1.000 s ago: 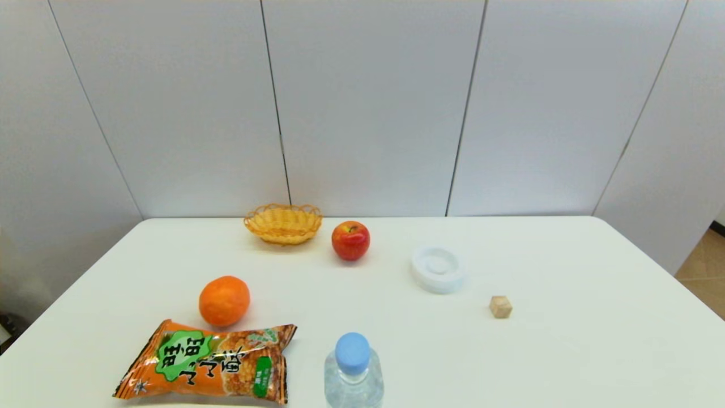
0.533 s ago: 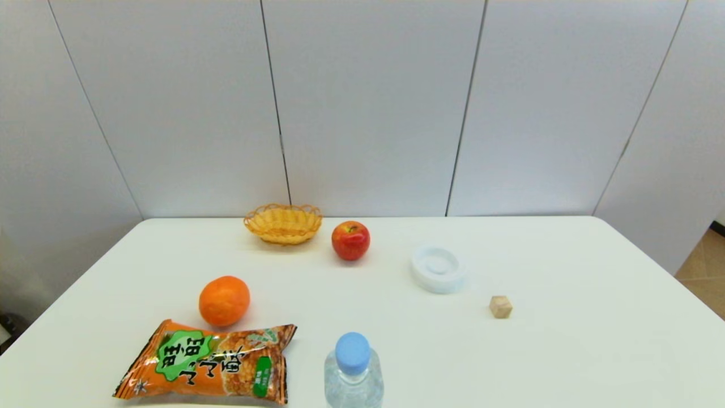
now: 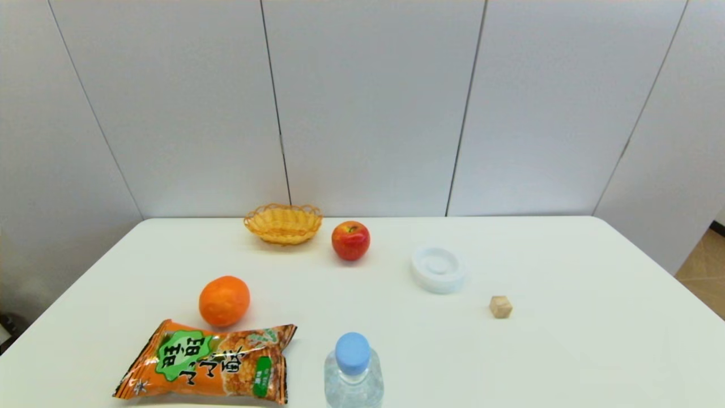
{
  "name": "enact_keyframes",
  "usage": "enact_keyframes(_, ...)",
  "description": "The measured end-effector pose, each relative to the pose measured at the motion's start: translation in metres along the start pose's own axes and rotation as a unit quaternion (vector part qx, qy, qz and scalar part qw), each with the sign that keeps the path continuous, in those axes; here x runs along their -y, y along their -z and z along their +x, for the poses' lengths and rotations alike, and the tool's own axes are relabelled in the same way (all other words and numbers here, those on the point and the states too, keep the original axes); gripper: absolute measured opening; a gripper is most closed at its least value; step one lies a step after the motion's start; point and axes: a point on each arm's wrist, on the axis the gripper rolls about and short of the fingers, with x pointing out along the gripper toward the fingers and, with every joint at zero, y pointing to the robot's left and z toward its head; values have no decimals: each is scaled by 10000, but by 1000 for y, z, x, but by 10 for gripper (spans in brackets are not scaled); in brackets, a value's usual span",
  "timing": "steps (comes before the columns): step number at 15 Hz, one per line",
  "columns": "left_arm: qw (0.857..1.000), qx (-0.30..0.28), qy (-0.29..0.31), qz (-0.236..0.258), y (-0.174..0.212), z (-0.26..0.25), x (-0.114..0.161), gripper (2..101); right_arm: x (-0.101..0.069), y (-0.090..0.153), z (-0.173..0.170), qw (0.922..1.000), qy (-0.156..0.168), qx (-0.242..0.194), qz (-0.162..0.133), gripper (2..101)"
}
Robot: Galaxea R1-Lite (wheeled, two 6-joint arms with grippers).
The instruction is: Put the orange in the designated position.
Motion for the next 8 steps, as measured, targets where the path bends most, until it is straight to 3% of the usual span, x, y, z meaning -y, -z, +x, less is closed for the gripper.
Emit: enact_keyframes(8, 10000, 0, -12, -29, 0, 0, 0, 978, 0, 0, 0, 10000, 0, 0, -1, 973)
